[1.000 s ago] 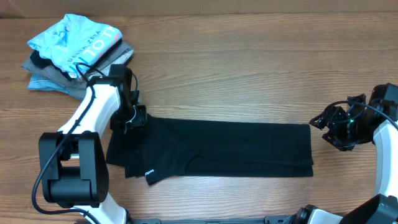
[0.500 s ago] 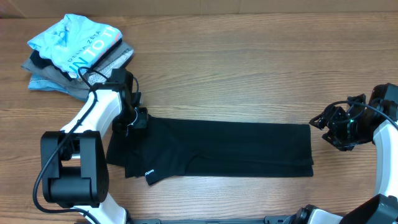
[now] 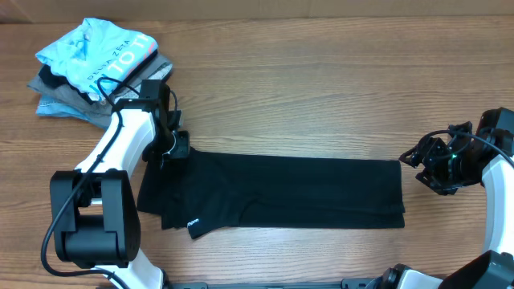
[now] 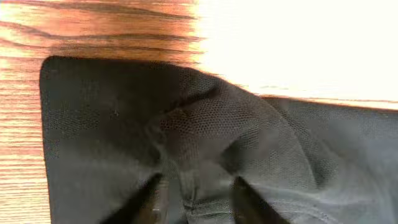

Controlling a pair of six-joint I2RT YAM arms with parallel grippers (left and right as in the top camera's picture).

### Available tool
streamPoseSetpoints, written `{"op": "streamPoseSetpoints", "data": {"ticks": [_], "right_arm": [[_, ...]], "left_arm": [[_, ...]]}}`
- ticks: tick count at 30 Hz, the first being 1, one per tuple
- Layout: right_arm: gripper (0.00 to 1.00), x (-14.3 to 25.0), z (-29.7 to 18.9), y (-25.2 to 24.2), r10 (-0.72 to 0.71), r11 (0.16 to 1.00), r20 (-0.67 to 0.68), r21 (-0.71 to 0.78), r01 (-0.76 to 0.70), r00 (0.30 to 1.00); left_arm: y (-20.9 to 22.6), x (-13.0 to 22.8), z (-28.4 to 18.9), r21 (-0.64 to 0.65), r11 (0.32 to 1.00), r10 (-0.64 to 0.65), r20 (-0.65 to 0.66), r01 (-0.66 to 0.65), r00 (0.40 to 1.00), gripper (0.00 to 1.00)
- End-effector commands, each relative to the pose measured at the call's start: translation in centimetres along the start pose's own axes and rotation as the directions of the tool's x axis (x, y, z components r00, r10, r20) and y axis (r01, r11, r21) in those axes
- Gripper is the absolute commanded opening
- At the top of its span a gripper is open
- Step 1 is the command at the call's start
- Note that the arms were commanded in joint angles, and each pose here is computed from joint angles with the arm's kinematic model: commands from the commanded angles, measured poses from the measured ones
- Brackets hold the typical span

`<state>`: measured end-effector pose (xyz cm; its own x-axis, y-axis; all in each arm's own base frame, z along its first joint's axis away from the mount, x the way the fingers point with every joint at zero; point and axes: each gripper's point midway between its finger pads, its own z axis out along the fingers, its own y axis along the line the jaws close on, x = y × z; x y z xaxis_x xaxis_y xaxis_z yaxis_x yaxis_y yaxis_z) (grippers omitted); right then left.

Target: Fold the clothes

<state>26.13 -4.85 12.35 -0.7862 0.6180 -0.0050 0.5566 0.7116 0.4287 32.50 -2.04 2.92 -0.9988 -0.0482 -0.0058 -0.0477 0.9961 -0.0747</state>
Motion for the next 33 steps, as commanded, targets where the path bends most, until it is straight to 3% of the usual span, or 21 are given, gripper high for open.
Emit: {"op": "streamPoseSetpoints", "data": {"ticks": [1,4,9,14,33], "right_arm": [[0.63,-0.6,-0.8,0.6,-0.018,1.0,0.033,-0.016,0.018,0.999],[0.63,-0.6,-0.8,0.6,-0.018,1.0,0.033,-0.016,0.018,0.999],[0.63,-0.6,-0.8,0.6,-0.018,1.0,0.033,-0.016,0.019,0.999],[0.63,-0.6,-0.8,0.6,-0.018,1.0,0.033,-0.016,0.018,0.999],[0.63,-0.6,-0.8,0.6,-0.018,1.0,0.033,-0.016,0.018,0.999]], "left_arm": [[0.6,1.0,0.4,-0.007,1.0,0.013,-0.011,-0.013,1.0,0.42],[0.7,2.0,1.6,-0.005,1.0,0.011,-0.026,-0.011,1.0,0.41],[0.5,2.6,2.3,0.007,1.0,0.01,-0.035,-0.01,0.999,0.27],[0.2,2.6,2.3,0.024,1.0,0.01,-0.035,-0.01,0.999,0.05],[0.3,-0.1,-0.8,0.002,1.0,0.012,0.015,-0.012,1.0,0.04]]}}
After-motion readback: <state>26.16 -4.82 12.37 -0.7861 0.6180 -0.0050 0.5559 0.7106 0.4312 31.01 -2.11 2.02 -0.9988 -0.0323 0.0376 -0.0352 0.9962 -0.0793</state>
